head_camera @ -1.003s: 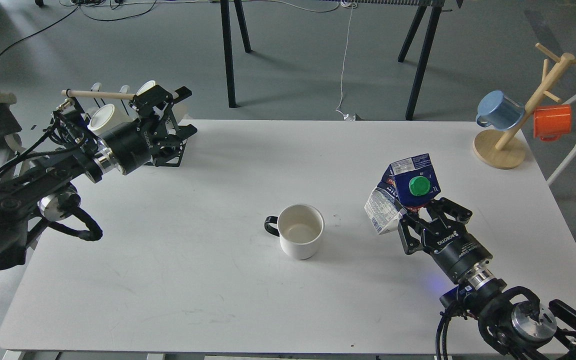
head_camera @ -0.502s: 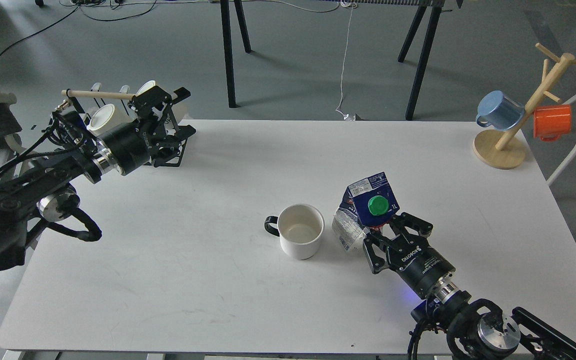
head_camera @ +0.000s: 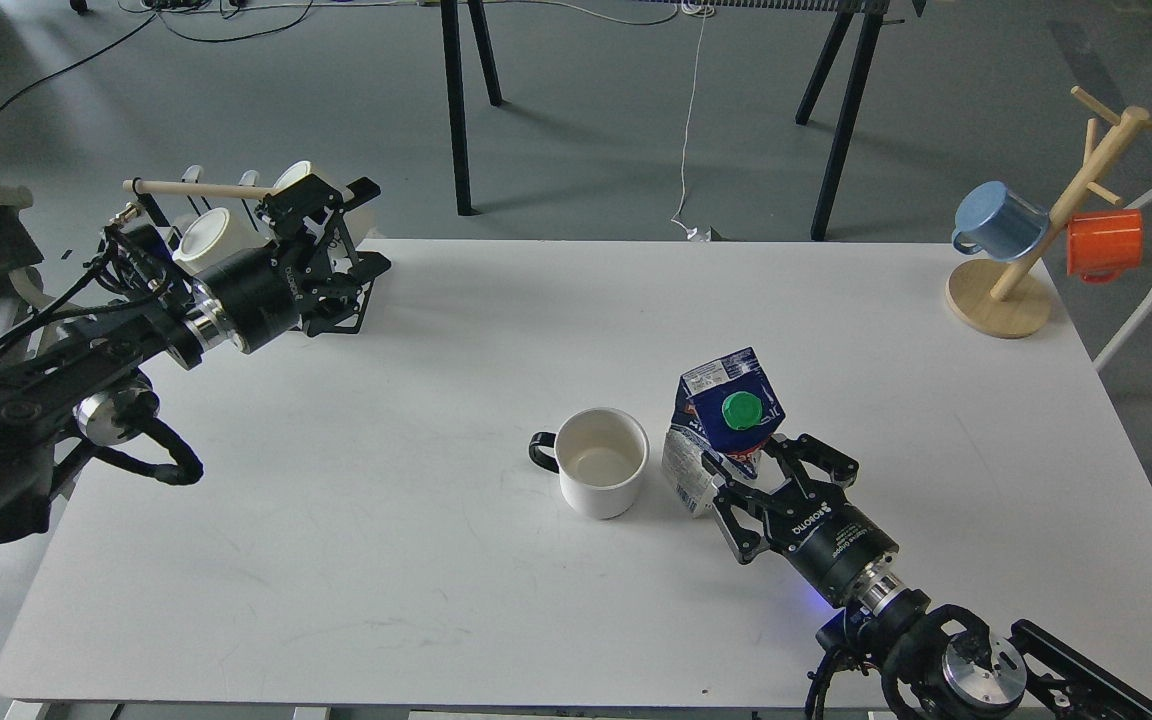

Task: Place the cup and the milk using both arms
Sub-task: 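Release the milk carton and withdraw the right gripper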

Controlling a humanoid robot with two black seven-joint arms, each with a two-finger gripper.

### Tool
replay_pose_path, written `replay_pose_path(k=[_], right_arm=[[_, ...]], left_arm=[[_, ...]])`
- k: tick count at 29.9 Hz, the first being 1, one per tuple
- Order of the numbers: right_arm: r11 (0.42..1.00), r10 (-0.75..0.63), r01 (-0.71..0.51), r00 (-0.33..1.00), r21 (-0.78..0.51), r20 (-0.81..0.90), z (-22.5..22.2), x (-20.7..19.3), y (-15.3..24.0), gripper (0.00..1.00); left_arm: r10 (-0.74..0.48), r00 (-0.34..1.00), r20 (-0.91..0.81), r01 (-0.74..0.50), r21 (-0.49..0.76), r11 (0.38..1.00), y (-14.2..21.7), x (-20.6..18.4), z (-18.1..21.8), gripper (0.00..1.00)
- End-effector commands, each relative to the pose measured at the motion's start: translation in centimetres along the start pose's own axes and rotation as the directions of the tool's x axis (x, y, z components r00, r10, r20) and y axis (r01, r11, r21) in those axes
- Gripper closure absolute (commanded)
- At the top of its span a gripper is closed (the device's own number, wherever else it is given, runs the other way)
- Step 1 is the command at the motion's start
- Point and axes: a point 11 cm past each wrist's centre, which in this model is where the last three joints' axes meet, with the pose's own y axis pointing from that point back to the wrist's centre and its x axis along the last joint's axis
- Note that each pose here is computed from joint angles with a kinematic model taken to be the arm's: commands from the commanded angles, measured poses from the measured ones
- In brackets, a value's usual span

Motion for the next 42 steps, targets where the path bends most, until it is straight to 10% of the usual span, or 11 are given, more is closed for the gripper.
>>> replay_pose_path(k=[1, 16, 26, 42], right_arm=[[1.0, -0.028, 0.028, 1.0, -0.008, 0.005, 0.2, -0.9, 0.1, 0.02], [0.998, 0.049, -0.047, 0.998, 0.036, -0.05, -3.0, -0.9, 8.3, 0.02], [0.939, 0.091, 0.016, 0.952, 0.344, -0.293, -17.6, -7.1, 14.1, 0.02], [0.92, 0.133, 0.079, 0.858, 0.384, -0.496, -26.5, -13.6, 9.6, 0.02]], left_arm=[[0.002, 1.0, 0.001, -0.002, 0.001, 1.0, 0.1, 0.1, 0.0, 0.03], [0.008, 1.0, 0.002, -0.008, 0.003, 1.0, 0.2, 0.3, -0.1, 0.03], [0.038, 0.999, -0.028, -0.037, 0.033, 0.999, 1.7, 0.6, -1.9, 0.02], [0.179, 0.983, -0.05, -0.178, 0.017, 0.984, 6.1, 4.8, -1.2, 0.02]])
